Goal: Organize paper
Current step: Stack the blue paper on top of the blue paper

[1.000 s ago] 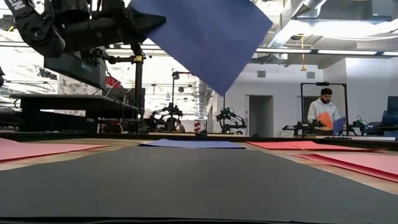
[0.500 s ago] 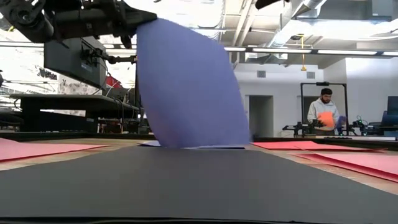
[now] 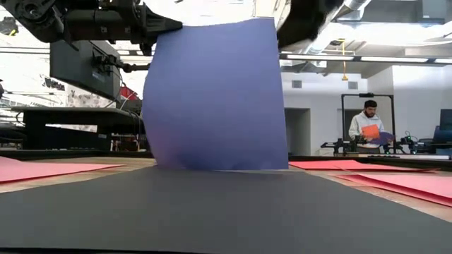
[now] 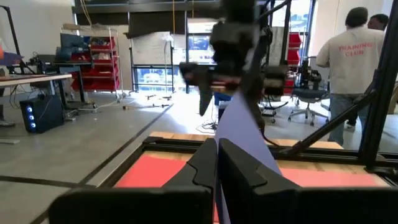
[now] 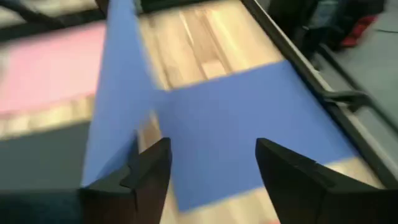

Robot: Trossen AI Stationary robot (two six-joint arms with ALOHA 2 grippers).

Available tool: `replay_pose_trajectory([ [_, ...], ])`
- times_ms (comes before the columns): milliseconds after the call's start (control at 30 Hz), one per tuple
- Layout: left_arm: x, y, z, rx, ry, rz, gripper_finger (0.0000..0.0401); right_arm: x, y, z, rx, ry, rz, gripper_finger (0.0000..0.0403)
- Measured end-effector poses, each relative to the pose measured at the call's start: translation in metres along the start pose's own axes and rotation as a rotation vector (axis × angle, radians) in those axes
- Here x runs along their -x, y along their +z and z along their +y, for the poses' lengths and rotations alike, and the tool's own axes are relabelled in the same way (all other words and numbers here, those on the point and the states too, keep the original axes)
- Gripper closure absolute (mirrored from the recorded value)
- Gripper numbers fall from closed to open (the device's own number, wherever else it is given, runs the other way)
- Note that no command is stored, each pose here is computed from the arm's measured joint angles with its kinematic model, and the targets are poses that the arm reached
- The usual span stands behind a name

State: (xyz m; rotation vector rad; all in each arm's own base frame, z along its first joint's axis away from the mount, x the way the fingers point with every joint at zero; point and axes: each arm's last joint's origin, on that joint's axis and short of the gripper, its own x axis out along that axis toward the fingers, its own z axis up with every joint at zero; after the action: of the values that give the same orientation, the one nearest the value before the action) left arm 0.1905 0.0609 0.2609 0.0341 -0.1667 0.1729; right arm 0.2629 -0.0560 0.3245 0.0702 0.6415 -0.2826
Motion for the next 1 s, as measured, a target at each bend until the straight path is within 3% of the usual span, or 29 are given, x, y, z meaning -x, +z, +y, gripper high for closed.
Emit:
replay_pose_trajectory([
  [233, 0.0, 0.0, 0.0, -0.012, 0.003, -0.001, 0.0401, -0.009, -0.035, -0.019, -0.122, 0.217, -0.19, 0.0168],
  [467, 0.0, 0.0, 0.0, -0.012, 0.005, 0.0, 0.0401, -0.003, -0.072, -0.01, -0.166, 0.334, -0.293, 0.0168],
  [667, 0.0, 0.0, 0.0, -0.003, 0.005, 0.004, 0.0401, -0.037, -0.095, -0.005, -0.241, 0.372, -0.351, 0.0168],
  [1000, 0.0, -0.001, 0.0, 0.005, 0.006, 0.011, 0.0401, -0.092, -0.09, -0.002, -0.249, 0.485, -0.425, 0.0179],
])
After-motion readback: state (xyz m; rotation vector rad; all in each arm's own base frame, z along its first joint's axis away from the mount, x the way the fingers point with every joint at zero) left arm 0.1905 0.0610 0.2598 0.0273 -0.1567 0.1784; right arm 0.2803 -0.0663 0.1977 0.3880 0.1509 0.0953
